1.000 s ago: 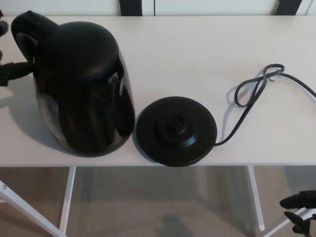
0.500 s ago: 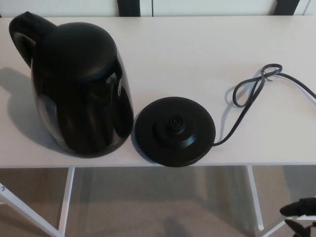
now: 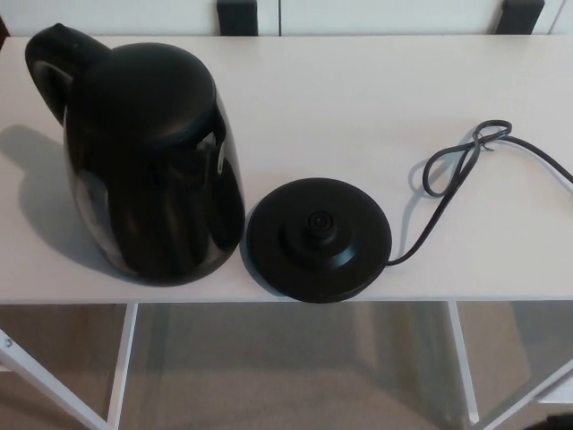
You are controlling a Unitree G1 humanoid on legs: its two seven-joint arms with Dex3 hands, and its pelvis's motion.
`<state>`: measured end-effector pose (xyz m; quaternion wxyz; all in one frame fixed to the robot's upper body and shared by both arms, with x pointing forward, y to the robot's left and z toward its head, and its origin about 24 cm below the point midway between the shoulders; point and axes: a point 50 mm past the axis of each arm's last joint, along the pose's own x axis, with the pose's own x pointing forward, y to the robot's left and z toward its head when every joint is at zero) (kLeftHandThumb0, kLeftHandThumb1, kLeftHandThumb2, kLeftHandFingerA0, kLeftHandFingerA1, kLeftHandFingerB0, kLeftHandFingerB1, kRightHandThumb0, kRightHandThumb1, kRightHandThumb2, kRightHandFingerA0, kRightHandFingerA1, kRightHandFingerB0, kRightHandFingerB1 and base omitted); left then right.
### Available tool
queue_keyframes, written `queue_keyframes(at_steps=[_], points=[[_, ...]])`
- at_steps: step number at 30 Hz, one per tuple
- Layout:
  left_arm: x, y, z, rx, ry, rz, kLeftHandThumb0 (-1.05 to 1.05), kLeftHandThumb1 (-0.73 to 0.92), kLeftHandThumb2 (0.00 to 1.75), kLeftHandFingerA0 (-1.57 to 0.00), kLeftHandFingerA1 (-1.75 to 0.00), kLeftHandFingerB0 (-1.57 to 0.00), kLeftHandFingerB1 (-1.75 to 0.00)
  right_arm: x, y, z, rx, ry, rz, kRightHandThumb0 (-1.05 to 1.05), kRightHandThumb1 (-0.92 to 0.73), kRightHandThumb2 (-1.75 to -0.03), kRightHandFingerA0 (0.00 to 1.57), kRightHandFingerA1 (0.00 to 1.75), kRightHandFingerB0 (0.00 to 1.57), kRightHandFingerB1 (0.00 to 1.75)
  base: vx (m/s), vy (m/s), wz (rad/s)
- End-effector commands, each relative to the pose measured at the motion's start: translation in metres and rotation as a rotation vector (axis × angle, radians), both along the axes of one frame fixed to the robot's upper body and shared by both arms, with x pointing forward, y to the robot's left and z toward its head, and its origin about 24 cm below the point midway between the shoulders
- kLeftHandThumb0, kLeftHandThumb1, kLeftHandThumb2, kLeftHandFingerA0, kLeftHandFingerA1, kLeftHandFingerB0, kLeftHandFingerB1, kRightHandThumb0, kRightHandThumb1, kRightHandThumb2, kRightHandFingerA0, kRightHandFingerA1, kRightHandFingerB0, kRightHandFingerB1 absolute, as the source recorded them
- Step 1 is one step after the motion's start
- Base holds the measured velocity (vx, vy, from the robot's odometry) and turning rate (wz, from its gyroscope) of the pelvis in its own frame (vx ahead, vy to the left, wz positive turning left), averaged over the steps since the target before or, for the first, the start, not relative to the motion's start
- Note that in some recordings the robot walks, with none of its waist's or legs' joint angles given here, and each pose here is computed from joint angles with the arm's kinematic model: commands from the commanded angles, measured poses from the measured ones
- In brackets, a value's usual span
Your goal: The robot walk towards a table in front and uses its left hand to pick up the pot from the base and places it on the table
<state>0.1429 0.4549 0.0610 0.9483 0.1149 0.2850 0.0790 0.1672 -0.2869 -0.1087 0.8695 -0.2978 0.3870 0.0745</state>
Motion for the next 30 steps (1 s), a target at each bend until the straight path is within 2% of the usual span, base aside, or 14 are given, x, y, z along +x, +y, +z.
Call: queue_keyframes(at_steps=[1,4,5,8,9,10,18,20,21,22,25,26,27,30], points=[[-0.093,-0.014,-0.075,-0.054,0.074,0.310,-0.74,0.53,0.83,-0.09,-0.20,-0.08,-0.08,-0.024,-0.001,-0.011,-0.021,0.072,-0.020,-0.62,-0.67,-0.61,0.89,0.55,0.77,0.43,0.00,0.000,0.00],[-0.091,-0.040,-0.103,-0.088,0.152,0.250,-0.61,0.78,0.65,-0.04,-0.28,-0.07,-0.24,-0.022,0.000,-0.011,-0.011,0.062,-0.049,-0.63,-0.67,-0.62,0.89,0.55,0.76,0.43,0.00,0.000,0.00],[-0.088,-0.049,-0.110,-0.107,0.171,0.212,-0.61,0.59,0.94,0.00,-0.31,-0.03,-0.27,-0.021,0.000,-0.011,-0.009,0.054,-0.051,-0.64,-0.68,-0.62,0.88,0.55,0.74,0.43,0.00,0.000,0.00],[-0.077,-0.070,-0.122,-0.125,0.188,0.129,-0.66,0.55,0.91,0.00,-0.20,-0.08,-0.26,-0.017,-0.001,-0.009,0.002,0.039,-0.063,-0.66,-0.69,-0.62,0.82,0.52,0.69,0.41,0.00,0.000,0.04],[-0.073,-0.075,-0.126,-0.133,0.202,0.117,-0.61,0.71,0.61,-0.02,-0.27,-0.10,-0.26,-0.017,-0.001,-0.009,0.007,0.036,-0.075,-0.67,-0.69,-0.62,0.80,0.51,0.69,0.40,0.00,0.000,0.00],[-0.068,-0.084,-0.131,-0.130,0.222,0.071,-0.65,0.53,0.88,-0.03,-0.34,-0.03,-0.24,-0.019,-0.003,-0.009,0.007,0.031,-0.085,-0.72,-0.70,-0.62,0.75,0.50,0.65,0.40,0.00,0.000,0.00],[-0.037,-0.125,-0.155,-0.181,0.288,-0.042,-0.58,0.50,0.86,-0.02,-0.32,-0.03,-0.31,-0.023,-0.001,-0.009,0.031,-0.011,-0.122,-0.79,-0.75,-0.63,0.60,0.49,0.48,0.40,0.00,0.000,0.00],[-0.034,-0.131,-0.159,-0.216,0.297,-0.040,-0.57,0.68,0.61,-0.02,-0.26,-0.10,-0.24,-0.027,-0.003,-0.009,0.052,-0.034,-0.163,-0.88,-0.65,-1.03,0.54,0.59,0.37,0.50,0.00,0.000,0.00],[-0.033,-0.132,-0.160,-0.221,0.298,-0.041,-0.57,0.68,0.61,-0.02,-0.26,-0.10,-0.24,-0.027,-0.003,-0.009,0.054,-0.038,-0.169,-0.88,-0.65,-1.03,0.54,0.59,0.37,0.50,0.00,0.000,0.00],[-0.031,-0.136,-0.161,-0.231,0.299,-0.048,-0.58,0.69,0.62,-0.03,-0.25,-0.09,-0.23,-0.028,-0.004,-0.009,0.049,-0.053,-0.191,-0.82,-0.77,-0.63,0.57,0.50,0.40,0.41,0.00,0.000,0.00],[-0.033,-0.142,-0.167,-0.279,0.302,0.003,-0.59,0.64,0.59,-0.03,-0.31,-0.11,-0.27,-0.032,-0.003,-0.009,0.048,-0.058,-0.196,-0.81,-0.81,-0.64,0.55,0.51,0.37,0.41,0.00,0.000,0.00],[-0.032,-0.143,-0.168,-0.281,0.301,0.003,-0.57,0.62,0.60,-0.03,-0.28,-0.12,-0.25,-0.031,-0.003,-0.009,0.048,-0.062,-0.192,-0.86,-0.67,-1.06,0.52,0.62,0.31,0.52,0.00,0.000,0.00],[-0.031,-0.147,-0.170,-0.285,0.292,0.002,-0.57,0.60,0.61,-0.04,-0.31,-0.13,-0.28,-0.029,-0.003,-0.008,0.054,-0.070,-0.191,-0.82,-0.79,-0.64,0.58,0.53,0.40,0.45,0.00,0.000,0.00],[-0.035,-0.152,-0.173,-0.272,0.281,-0.008,-0.57,0.62,0.61,-0.06,-0.32,-0.14,-0.28,-0.030,-0.004,-0.008,0.067,-0.075,-0.199,-0.81,-0.79,-0.63,0.57,0.53,0.36,0.44,0.00,0.000,0.00]])
